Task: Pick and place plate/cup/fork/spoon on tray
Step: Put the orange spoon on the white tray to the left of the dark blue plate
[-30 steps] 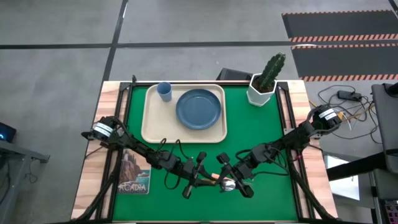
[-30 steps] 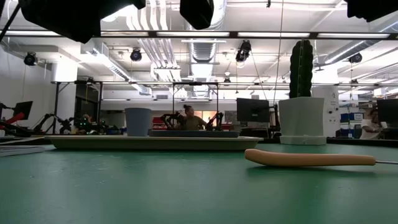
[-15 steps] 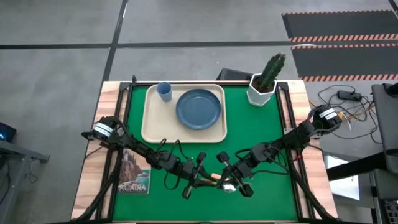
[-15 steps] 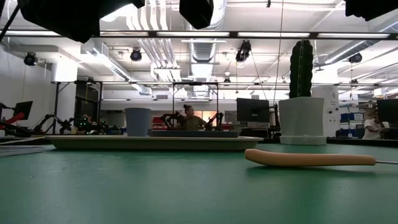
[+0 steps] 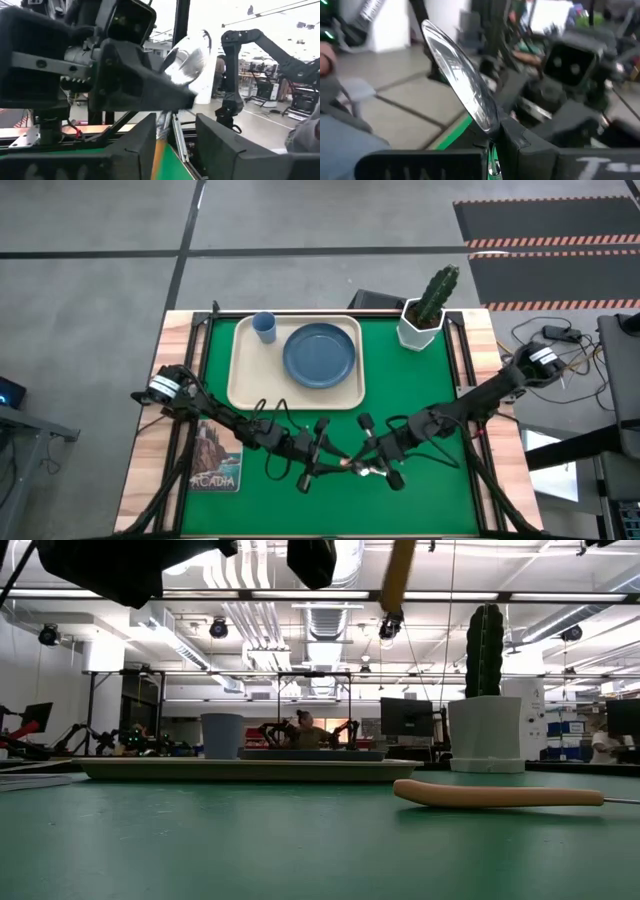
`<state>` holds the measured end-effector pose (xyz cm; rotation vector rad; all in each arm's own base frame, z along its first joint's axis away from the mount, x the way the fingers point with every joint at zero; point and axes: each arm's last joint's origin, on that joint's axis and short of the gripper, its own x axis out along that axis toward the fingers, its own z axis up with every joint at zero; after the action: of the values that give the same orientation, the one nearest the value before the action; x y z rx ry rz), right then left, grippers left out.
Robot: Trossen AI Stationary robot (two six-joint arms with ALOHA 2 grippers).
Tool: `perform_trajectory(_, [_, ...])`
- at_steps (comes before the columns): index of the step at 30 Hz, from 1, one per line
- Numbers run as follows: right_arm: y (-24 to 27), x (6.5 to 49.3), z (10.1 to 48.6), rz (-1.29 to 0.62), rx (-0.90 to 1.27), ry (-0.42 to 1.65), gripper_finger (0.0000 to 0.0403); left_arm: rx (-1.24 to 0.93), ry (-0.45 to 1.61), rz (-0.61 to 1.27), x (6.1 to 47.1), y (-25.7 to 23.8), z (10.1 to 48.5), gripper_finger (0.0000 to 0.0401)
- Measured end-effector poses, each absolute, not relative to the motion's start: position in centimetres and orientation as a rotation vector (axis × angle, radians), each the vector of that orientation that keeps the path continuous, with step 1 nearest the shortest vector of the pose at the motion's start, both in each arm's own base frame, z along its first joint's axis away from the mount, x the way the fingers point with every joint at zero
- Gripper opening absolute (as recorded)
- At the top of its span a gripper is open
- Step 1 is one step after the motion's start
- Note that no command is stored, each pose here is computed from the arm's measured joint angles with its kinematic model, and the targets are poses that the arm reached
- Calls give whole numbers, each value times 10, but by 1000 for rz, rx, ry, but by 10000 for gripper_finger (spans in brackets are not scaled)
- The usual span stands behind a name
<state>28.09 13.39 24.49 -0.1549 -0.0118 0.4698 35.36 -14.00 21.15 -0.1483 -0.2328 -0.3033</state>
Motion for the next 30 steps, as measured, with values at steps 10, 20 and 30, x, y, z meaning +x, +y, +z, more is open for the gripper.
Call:
perform_trajectory(10, [116, 258, 250, 256, -146, 242, 8, -149, -195, -176, 349, -130, 202, 170])
perform_trajectory(20, [99, 237, 251, 22, -147, 356, 8, -144, -126, 42, 348, -126, 202, 171])
perform_trajectory(30, [83, 228, 243, -120, -75, 232, 8, -10, -27, 193, 351, -152, 225, 171])
